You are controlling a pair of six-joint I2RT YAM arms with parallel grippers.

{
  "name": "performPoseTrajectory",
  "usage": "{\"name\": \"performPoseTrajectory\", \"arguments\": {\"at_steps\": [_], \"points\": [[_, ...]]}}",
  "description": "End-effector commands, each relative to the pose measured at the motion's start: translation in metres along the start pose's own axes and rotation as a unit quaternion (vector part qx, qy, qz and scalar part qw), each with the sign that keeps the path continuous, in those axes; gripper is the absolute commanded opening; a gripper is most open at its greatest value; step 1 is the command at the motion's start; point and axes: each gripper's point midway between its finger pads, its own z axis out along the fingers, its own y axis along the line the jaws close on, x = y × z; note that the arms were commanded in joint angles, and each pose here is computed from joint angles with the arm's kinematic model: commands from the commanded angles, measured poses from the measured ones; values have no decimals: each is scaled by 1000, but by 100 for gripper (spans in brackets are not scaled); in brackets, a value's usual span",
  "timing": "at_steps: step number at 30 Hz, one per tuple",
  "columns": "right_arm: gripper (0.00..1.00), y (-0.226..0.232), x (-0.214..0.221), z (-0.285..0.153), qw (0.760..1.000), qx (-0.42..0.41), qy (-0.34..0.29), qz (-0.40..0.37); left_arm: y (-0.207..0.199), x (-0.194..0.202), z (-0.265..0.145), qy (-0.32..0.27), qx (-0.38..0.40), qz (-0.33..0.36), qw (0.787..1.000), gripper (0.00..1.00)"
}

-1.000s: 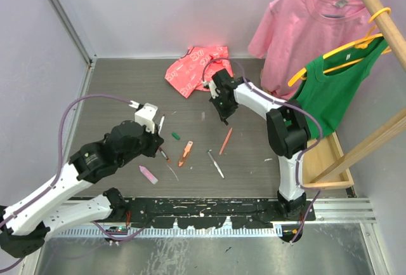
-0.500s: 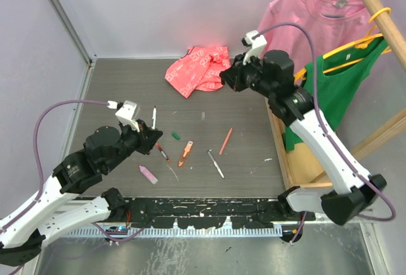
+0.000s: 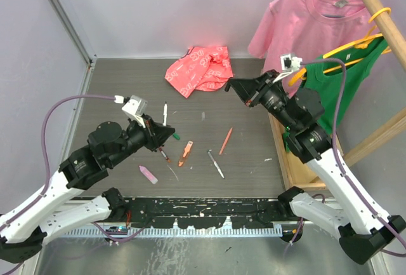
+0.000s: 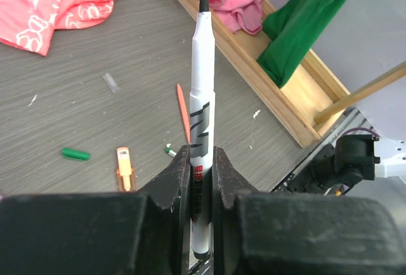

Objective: Insert the pens into the pen caps
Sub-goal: Pick up the pen cap from the center of the board.

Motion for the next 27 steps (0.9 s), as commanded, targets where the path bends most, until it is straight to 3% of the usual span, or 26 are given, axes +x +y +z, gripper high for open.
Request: {"name": "performPoseTrajectory", "arguments": {"at_steps": [1, 9, 20, 27], "points": [[0, 32, -49, -14, 989, -56, -111, 77, -34, -36, -1, -45, 69, -17, 996, 0], [0, 52, -63, -21, 979, -107, -137, 102, -74, -25, 8, 1, 175, 11, 985, 0], [0, 94, -45, -17, 972, -205, -86, 73, -84, -30, 13, -7, 202, 32, 979, 0], [0, 110, -31, -11, 969, -225, -62, 75, -94, -25, 10, 4, 234, 52, 971, 0]]}}
